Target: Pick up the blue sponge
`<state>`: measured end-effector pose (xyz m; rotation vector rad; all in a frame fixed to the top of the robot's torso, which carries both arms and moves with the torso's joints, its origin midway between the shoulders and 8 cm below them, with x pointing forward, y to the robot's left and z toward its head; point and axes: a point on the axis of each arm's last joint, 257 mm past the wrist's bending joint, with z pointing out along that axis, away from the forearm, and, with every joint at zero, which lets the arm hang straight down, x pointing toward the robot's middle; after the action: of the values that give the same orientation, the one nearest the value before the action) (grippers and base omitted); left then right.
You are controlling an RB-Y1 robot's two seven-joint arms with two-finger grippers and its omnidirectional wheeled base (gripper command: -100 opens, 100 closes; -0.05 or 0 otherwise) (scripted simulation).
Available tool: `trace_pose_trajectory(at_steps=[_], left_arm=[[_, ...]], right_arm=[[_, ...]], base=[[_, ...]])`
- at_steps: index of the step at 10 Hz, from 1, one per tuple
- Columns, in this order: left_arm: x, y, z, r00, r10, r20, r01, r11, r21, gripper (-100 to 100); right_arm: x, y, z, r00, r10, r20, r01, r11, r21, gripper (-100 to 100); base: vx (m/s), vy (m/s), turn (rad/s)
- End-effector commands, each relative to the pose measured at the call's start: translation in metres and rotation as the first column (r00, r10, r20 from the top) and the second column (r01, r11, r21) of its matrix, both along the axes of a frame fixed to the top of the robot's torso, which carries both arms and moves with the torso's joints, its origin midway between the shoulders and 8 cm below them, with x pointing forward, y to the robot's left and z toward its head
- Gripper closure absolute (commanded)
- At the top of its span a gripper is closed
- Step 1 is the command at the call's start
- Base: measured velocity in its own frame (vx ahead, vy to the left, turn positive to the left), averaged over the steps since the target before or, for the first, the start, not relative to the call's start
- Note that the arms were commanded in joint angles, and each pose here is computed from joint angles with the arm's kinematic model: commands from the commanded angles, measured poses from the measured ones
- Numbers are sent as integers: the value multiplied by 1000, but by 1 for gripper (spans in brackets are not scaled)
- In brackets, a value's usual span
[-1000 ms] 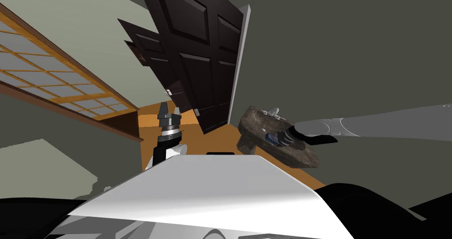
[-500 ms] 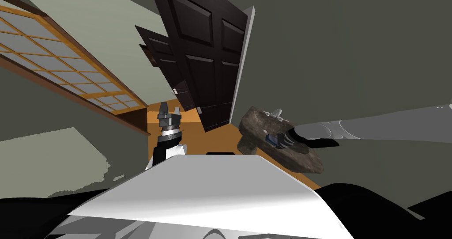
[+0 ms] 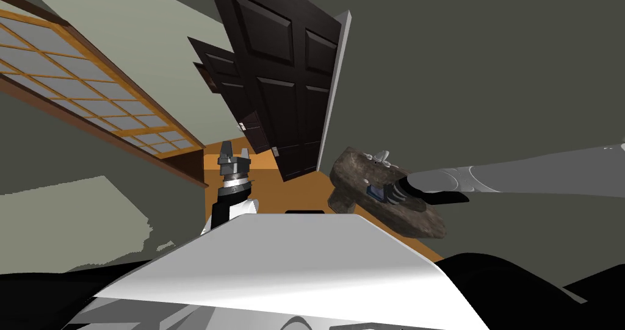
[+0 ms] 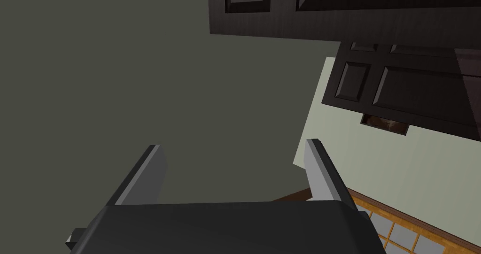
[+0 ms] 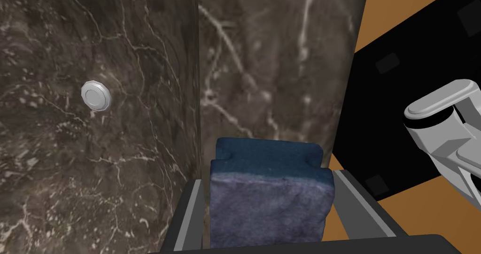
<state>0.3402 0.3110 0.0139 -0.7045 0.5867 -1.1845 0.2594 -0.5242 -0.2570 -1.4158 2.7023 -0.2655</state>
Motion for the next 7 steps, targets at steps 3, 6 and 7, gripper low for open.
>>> trace_pose_trajectory(at_steps=[3,6,7], left_arm=[[0,0,0,1000,0,0,0,1000,0,0],[0,0,0,1000,0,0,0,1000,0,0],[0,0,0,1000,0,0,0,1000,0,0]], right_arm=[[3,-2,2,1000,12,-1,-12,1000,-3,100],[11,-6,7,999,48,-2,-48,999,-7,100],[15,-7,10,998,64,-2,-64,998,-9,100]], base=[[10,10,-43],[47,61,-166],[32,41,-74]])
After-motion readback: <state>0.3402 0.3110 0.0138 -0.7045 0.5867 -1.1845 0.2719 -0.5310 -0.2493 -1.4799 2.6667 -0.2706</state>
